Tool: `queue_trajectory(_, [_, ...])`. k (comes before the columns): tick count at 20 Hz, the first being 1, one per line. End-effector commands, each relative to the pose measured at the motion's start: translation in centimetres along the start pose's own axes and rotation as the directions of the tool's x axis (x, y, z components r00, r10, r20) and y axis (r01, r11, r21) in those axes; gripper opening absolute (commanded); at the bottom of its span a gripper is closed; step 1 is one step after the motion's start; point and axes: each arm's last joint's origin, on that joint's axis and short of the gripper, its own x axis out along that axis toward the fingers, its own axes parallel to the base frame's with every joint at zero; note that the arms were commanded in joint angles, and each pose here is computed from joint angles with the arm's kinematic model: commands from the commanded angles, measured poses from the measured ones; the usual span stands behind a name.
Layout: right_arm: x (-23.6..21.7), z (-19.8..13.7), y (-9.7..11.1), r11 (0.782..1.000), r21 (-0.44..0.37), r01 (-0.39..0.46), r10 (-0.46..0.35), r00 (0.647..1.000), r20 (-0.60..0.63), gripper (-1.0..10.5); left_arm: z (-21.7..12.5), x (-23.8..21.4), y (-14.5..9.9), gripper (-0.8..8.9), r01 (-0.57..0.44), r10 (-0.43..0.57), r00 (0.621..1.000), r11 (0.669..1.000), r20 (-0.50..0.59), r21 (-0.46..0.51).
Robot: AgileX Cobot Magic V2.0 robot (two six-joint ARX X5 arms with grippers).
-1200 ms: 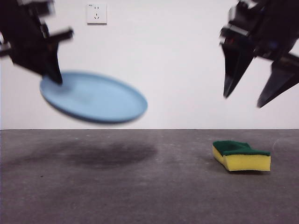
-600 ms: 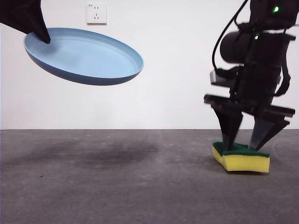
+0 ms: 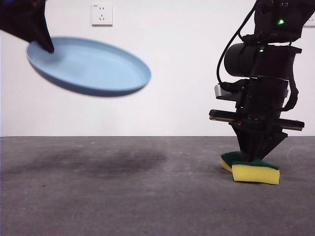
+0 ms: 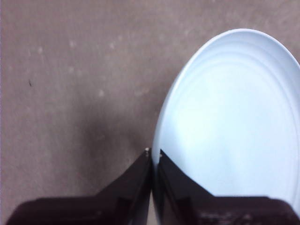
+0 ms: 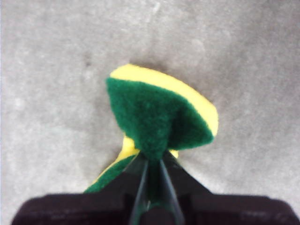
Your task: Pick up the plate,pick up the cloth,clean the plate with the cloth
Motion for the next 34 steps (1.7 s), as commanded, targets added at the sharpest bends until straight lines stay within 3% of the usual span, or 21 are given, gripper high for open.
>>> queue_trajectory(1, [-1.6, -0.3, 1.2, 1.0, -0.011, -0.011, 0.012, 0.999, 0.05, -0.2, -0.8, 2.1, -0.1, -0.08, 0.013, -0.013, 0.996, 1.0, -0.087, 0.005])
queue_trajectory(6, [-8.4, -1.2, 3.5, 0.996, -0.062, -0.064, 0.078, 0.963, 0.26, -0.2, -2.1, 6.0, -1.8, -0.08, 0.068, -0.062, 0.973, 0.997, -0.221, 0.022])
queue_trajectory(10, [-10.8, -2.0, 6.1, 0.986, -0.128, -0.107, 0.146, 0.927, 0.346, -0.2, -2.6, 6.9, -4.9, -0.08, 0.15, -0.131, 0.961, 0.987, -0.244, 0.061])
queue_trajectory(14, [-10.4, -2.4, 9.4, 0.967, -0.209, -0.148, 0.216, 0.911, 0.352, -0.2, -2.4, 6.8, -7.6, -0.08, 0.302, -0.285, 0.935, 0.952, -0.21, 0.052])
queue_trajectory(18, [-9.7, -3.0, 12.4, 0.946, -0.271, -0.179, 0.268, 0.901, 0.34, -0.2, -2.3, 6.8, -8.2, -0.08, 0.313, -0.302, 0.933, 0.949, -0.194, 0.031])
queue_trajectory(22, [-8.7, -4.6, 14.9, 0.923, -0.333, -0.193, 0.284, 0.926, 0.25, -0.2, -2.1, 6.8, -8.3, -0.08, 0.312, -0.306, 0.936, 0.95, -0.175, 0.01])
queue_trajectory(24, [-8.5, -5.7, 15.4, 0.914, -0.368, -0.17, 0.253, 0.949, 0.189, -0.2, -2.0, 6.8, -8.3, -0.08, 0.312, -0.308, 0.938, 0.95, -0.161, -0.001])
queue_trajectory(26, [-8.3, -6.6, 15.0, 0.927, -0.373, -0.024, 0.095, 0.98, 0.173, -0.2, -2.0, 6.8, -8.3, -0.08, 0.311, -0.308, 0.938, 0.95, -0.162, -0.004])
queue_trajectory(27, [-8.3, -6.8, 14.5, 0.926, -0.364, 0.096, -0.028, 0.982, 0.189, -0.2, -2.1, 6.8, -8.3, -0.08, 0.311, -0.308, 0.937, 0.95, -0.168, -0.006])
queue_trajectory(28, [-8.3, -6.7, 13.8, 0.918, -0.34, 0.205, -0.135, 0.966, 0.219, -0.2, -2.1, 6.8, -8.3, -0.08, 0.313, -0.31, 0.934, 0.95, -0.176, -0.008])
queue_trajectory(30, [-8.7, -6.1, 12.5, 0.894, -0.283, 0.348, -0.267, 0.919, 0.289, -0.2, -2.2, 6.7, -8.3, -0.08, 0.339, -0.336, 0.923, 0.941, -0.188, -0.014])
queue_trajectory(31, [-8.9, -5.6, 12.0, 0.892, -0.248, 0.379, -0.292, 0.9, 0.324, -0.2, -2.2, 6.7, -8.4, -0.08, 0.36, -0.357, 0.915, 0.933, -0.19, -0.018])
queue_trajectory(34, [-9.3, -3.9, 11.1, 0.927, -0.162, 0.337, -0.248, 0.878, 0.408, -0.2, -2.2, 6.7, -8.5, -0.08, 0.389, -0.386, 0.902, 0.921, -0.193, -0.023])
